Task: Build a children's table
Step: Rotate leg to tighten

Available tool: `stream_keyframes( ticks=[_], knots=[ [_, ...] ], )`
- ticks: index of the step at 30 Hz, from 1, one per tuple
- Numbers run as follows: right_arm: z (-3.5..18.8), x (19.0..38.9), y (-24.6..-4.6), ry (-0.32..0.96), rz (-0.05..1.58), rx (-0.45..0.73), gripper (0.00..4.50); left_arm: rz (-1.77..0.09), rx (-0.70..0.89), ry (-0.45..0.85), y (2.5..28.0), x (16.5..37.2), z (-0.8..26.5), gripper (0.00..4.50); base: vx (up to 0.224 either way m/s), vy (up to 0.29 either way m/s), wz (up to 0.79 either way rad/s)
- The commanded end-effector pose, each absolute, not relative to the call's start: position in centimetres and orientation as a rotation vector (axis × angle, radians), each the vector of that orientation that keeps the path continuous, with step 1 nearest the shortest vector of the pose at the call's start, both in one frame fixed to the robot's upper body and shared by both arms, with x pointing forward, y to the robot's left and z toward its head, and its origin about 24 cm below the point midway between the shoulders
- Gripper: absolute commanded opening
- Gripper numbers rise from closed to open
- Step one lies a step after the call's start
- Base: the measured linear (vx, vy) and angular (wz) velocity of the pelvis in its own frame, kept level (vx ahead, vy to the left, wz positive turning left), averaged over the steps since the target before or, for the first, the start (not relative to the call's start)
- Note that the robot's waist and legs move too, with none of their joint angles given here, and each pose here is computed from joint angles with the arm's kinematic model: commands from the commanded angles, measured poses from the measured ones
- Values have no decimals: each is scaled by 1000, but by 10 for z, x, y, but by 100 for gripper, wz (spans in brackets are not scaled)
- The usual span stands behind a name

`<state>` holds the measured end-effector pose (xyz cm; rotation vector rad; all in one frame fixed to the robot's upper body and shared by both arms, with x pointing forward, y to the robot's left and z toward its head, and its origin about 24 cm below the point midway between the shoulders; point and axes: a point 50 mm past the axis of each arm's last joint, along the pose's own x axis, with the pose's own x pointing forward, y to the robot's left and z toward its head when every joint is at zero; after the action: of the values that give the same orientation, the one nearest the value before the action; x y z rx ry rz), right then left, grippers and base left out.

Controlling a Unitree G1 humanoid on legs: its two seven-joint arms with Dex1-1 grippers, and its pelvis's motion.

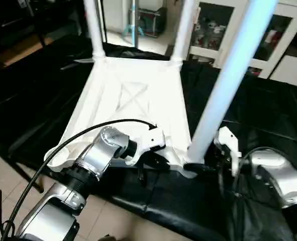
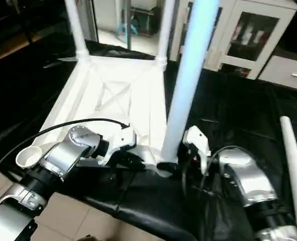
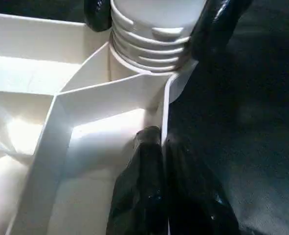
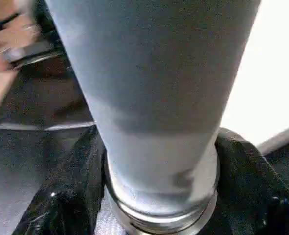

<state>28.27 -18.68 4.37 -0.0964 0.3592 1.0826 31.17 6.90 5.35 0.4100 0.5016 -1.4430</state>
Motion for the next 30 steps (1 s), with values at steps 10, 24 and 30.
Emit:
stream_keyframes(
  ticks=[10,24,30],
  knots=[
    [-2,318,-184,492,196,37,272,-1117,236,362,13,344,86,0,0,0,0],
    [25,337,-128,271,246,66,342,-1008,303,301,-2,352,89,0,0,0,0],
    [44,325,-155,154,316,99,394,-1029,316,310,8,351,85,0,0,0,0]
  ],
)
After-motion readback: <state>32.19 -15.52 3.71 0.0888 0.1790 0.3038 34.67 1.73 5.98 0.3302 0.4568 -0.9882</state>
